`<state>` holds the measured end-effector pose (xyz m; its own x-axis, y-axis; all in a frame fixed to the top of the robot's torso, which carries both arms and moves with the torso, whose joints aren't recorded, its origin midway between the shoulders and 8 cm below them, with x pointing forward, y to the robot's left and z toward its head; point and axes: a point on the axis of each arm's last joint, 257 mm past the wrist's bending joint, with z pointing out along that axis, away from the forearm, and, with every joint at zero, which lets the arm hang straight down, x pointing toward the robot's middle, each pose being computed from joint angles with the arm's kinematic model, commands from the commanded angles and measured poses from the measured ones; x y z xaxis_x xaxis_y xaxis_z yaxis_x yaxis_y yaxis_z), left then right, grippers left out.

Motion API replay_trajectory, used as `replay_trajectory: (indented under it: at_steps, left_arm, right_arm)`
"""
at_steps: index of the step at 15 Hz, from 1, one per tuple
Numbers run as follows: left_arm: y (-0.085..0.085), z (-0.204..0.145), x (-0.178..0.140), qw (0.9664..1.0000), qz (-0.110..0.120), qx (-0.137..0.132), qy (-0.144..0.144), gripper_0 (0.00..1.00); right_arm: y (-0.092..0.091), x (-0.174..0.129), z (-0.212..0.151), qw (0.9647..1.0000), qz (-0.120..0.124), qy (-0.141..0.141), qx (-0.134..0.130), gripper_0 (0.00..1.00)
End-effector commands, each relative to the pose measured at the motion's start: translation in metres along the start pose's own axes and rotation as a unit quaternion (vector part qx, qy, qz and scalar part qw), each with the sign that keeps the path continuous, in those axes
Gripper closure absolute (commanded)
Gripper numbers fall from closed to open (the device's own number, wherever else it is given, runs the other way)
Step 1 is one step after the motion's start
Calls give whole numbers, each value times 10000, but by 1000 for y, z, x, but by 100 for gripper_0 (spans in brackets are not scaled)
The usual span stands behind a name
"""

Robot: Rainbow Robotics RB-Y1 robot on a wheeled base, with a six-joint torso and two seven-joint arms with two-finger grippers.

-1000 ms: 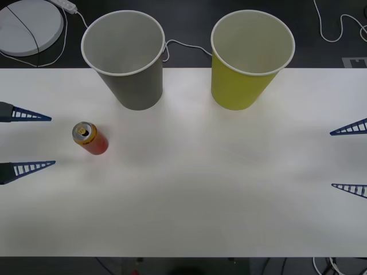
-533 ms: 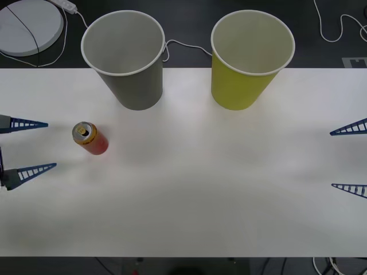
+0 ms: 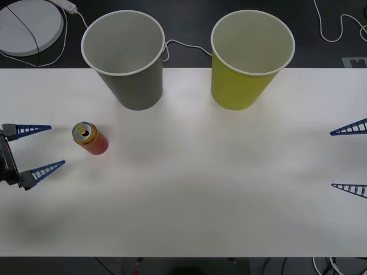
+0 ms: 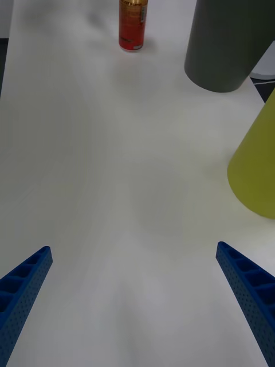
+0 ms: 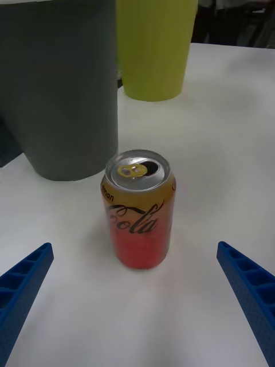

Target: Put the can into the green bin and the plastic bottle into the gray bin

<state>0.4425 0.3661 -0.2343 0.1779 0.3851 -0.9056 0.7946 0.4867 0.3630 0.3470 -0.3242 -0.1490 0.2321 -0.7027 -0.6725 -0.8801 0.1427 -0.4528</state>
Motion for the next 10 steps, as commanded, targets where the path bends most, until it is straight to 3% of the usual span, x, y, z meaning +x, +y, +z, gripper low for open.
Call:
replay_trajectory:
  at_steps: [1, 4, 6, 10]
  left_arm:
    - [-2, 11, 8, 9996, -178, -185, -128, 0]
    - [-3, 21, 14, 9990, -262, -316, -202, 0]
    - [-5, 26, 19, 9989, -135, -402, -217, 0]
    - [-12, 42, 22, 9979, -264, -477, -342, 0]
  right_arm:
    - [0, 0, 0, 10000, 1, 0, 0, 0]
    - [0, 0, 0, 10000, 1, 0, 0, 0]
    - [0, 0, 0, 10000, 1, 0, 0, 0]
    - [0, 0, 0, 10000, 1, 0, 0, 0]
